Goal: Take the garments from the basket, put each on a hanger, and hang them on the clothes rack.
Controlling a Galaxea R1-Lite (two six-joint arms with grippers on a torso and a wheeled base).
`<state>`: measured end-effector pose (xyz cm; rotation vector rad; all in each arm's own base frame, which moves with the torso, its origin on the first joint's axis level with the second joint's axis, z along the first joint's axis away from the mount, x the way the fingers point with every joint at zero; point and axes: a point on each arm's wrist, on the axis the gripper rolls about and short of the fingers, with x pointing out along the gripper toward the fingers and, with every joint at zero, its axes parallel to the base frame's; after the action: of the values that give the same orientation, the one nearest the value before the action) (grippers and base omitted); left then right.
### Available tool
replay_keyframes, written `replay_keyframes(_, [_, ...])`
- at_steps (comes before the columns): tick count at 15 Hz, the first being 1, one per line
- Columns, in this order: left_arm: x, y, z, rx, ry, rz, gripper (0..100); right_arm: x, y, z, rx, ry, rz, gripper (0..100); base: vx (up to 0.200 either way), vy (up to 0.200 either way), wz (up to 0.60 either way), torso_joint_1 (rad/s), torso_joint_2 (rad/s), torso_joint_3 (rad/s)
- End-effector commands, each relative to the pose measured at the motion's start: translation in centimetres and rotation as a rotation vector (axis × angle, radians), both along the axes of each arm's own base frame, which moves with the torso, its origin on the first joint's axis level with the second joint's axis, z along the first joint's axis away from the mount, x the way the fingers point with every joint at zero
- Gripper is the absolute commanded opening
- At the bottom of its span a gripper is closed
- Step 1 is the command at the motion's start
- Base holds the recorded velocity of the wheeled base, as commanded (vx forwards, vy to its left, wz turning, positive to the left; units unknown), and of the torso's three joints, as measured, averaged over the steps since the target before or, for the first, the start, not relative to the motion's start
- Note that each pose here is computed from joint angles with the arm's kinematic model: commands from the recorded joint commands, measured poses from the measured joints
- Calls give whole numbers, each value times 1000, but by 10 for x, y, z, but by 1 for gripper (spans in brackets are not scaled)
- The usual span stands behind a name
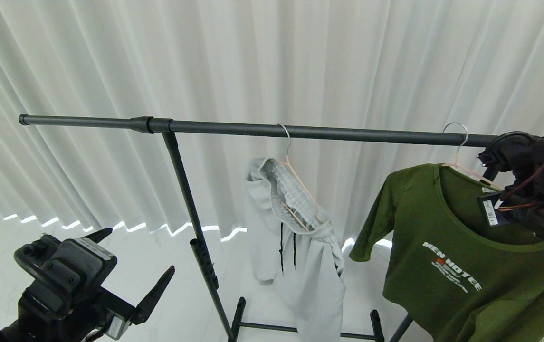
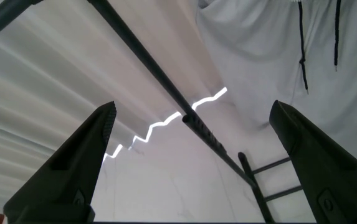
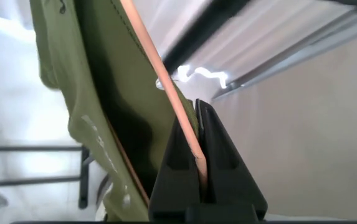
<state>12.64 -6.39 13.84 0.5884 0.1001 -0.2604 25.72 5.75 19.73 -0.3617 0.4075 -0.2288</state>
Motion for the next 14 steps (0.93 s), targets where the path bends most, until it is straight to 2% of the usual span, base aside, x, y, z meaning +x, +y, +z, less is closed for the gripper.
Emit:
replay_keyframes(1, [0, 0, 0, 1, 2, -1, 100, 5, 6, -8, -3, 26, 15, 0, 0, 0, 0, 0, 0, 0])
replay_keyframes(4, [0, 0, -1, 3, 2, -1, 100, 6, 8, -10, 10, 30, 14, 0, 0, 0, 0, 0, 0, 0])
replay_keyframes(5, [0, 0, -1, 1, 2, -1, 100, 4, 8, -9, 19, 23, 15, 100, 0, 0, 0, 0, 0, 0])
replay_keyframes(7, [1, 0, 0, -6, 2, 8, 100, -2, 10, -3, 39, -8, 20, 100, 0, 0, 0, 0, 0, 0])
replay_keyframes(9, [2, 6, 1, -14, -2, 49, 100, -20, 13, 10, 84, -105, 50, 100, 0, 0, 0, 0, 0, 0])
replay_keyframes(12, [1, 19, 5, -32, -33, 130, 100, -76, 3, 26, 126, -238, 101, 100, 0, 0, 0, 0, 0, 0])
replay_keyframes(14, [-3, 27, 10, -46, -67, 180, 100, -114, -12, 27, 114, -296, 112, 100, 0, 0, 0, 0, 0, 0])
